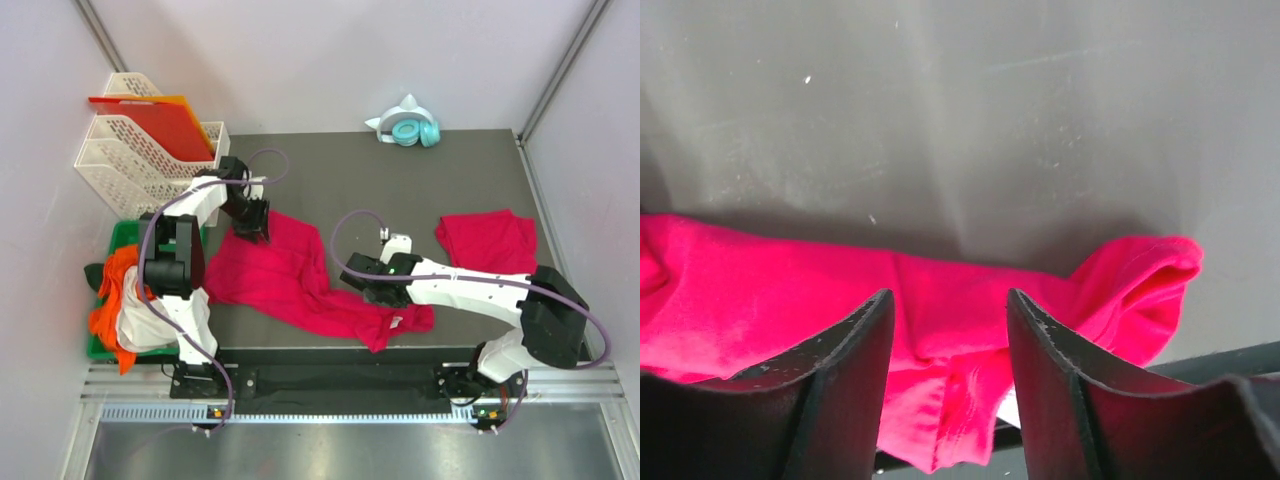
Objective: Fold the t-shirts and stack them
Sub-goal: Fold the flattened tshirt in 1/3 of the way
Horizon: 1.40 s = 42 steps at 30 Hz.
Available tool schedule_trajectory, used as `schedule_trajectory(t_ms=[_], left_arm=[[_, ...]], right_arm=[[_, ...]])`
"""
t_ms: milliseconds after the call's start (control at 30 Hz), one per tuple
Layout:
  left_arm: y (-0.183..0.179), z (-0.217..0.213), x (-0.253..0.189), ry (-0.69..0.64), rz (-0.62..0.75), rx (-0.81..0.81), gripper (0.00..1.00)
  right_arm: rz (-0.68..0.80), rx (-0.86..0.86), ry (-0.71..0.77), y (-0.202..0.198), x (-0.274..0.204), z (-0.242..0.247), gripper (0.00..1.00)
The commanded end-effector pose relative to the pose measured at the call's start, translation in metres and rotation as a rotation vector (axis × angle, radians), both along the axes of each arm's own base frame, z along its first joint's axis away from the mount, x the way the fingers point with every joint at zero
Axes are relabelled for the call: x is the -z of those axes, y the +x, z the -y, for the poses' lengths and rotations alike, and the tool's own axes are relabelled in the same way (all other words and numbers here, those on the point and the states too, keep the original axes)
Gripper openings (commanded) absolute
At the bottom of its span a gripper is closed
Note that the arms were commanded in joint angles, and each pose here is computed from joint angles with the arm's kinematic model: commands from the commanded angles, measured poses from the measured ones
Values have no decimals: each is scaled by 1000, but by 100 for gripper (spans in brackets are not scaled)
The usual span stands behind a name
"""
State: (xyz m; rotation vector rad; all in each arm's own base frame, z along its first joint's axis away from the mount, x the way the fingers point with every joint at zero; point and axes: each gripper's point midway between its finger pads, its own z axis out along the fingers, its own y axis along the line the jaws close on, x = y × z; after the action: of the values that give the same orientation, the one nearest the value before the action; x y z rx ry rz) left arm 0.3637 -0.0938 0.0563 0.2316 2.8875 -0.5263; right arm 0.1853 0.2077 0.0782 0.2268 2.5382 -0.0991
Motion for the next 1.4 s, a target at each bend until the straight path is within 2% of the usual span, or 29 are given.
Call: schedule_trajectory(t_ms=[0,267,467,967,1200,1367], left_arm=[[4,4,-13,-26,49,22,46],[0,2,-10,-18,43,35,46],[-2,3,-10,-20,43,40,46],[-9,1,-5,-17,28,42,46],[-8,1,-6,-14,33,40,46],[-9,2,-6,-20,28,35,46]], right_arm=[[-34,12,33,-7,4,-13,48],[-60,-38,-28,-31,21,-31,46],[-6,-63,25,-21,11,-52,45],[-144,-168,1,-64,50,-71,44],[6,-109,30,-32,7,-72,47],[27,-66,-2,-13,4,-63,47]])
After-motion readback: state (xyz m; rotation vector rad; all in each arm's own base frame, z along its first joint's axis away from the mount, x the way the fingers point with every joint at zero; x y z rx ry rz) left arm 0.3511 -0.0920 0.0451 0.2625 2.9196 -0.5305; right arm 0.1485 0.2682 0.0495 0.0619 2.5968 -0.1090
